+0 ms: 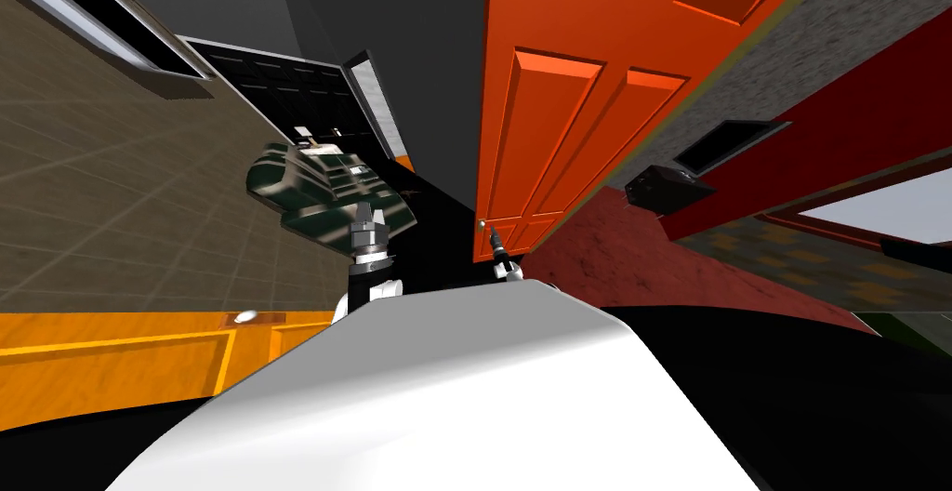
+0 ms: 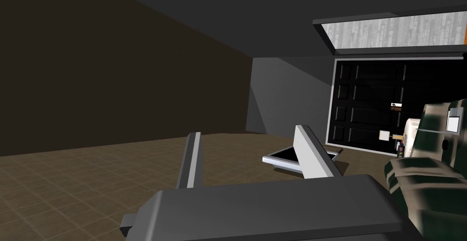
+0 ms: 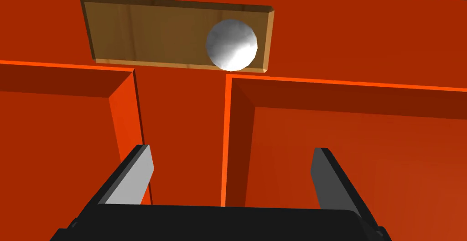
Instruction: Push the door open
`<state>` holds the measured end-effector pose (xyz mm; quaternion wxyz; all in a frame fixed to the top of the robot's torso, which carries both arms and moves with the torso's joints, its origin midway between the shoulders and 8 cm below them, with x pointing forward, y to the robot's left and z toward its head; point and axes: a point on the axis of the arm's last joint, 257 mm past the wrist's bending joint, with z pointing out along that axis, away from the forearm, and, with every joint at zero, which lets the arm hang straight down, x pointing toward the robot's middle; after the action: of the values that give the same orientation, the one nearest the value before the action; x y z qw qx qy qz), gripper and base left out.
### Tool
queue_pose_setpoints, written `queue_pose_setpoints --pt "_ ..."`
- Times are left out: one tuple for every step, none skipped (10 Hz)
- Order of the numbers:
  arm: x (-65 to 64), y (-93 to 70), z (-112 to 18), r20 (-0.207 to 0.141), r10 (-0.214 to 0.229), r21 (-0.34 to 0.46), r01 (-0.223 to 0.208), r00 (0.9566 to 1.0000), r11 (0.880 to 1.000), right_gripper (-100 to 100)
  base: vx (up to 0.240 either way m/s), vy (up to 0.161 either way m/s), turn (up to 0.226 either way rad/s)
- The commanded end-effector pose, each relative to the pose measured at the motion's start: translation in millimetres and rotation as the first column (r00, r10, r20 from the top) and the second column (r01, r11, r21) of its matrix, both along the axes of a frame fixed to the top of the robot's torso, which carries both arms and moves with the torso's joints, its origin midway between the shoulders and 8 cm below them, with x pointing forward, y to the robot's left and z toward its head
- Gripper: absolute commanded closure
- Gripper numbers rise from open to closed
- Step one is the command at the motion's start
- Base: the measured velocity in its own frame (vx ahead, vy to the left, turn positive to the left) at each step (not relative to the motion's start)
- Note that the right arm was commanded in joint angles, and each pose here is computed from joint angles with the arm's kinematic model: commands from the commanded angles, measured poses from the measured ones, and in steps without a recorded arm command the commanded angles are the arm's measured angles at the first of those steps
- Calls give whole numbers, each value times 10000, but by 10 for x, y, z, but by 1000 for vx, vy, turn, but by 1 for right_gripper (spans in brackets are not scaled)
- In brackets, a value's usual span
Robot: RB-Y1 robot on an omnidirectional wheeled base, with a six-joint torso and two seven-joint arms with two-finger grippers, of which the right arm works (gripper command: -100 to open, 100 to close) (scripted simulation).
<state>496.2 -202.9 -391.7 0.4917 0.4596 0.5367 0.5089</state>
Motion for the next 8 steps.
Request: queue_pose_setpoints --pt "-8 -23 1 31 -43 -8 43 10000 10000 -100 243 25 31" --pt "-13 -3 2 41 -56 43 56 10000 10000 -100 194 58 26" --pt "-22 56 2 51 -61 170 60 10000 9998 -100 195 85 32" --pt "-32 136 2 53 -54 326 52 10000 9995 -100 223 60 22" --pt "-22 84 9 51 -56 239 54 10000 9997 -100 98 21 -4" --pt "-22 84 9 51 -56 239 54 10000 9997 100 -23 1 -3" --pt "-22 84 9 51 -56 239 54 10000 9997 100 -40 -8 11" --pt "-22 84 9 51 -56 239 54 10000 9997 100 -24 -9 10"
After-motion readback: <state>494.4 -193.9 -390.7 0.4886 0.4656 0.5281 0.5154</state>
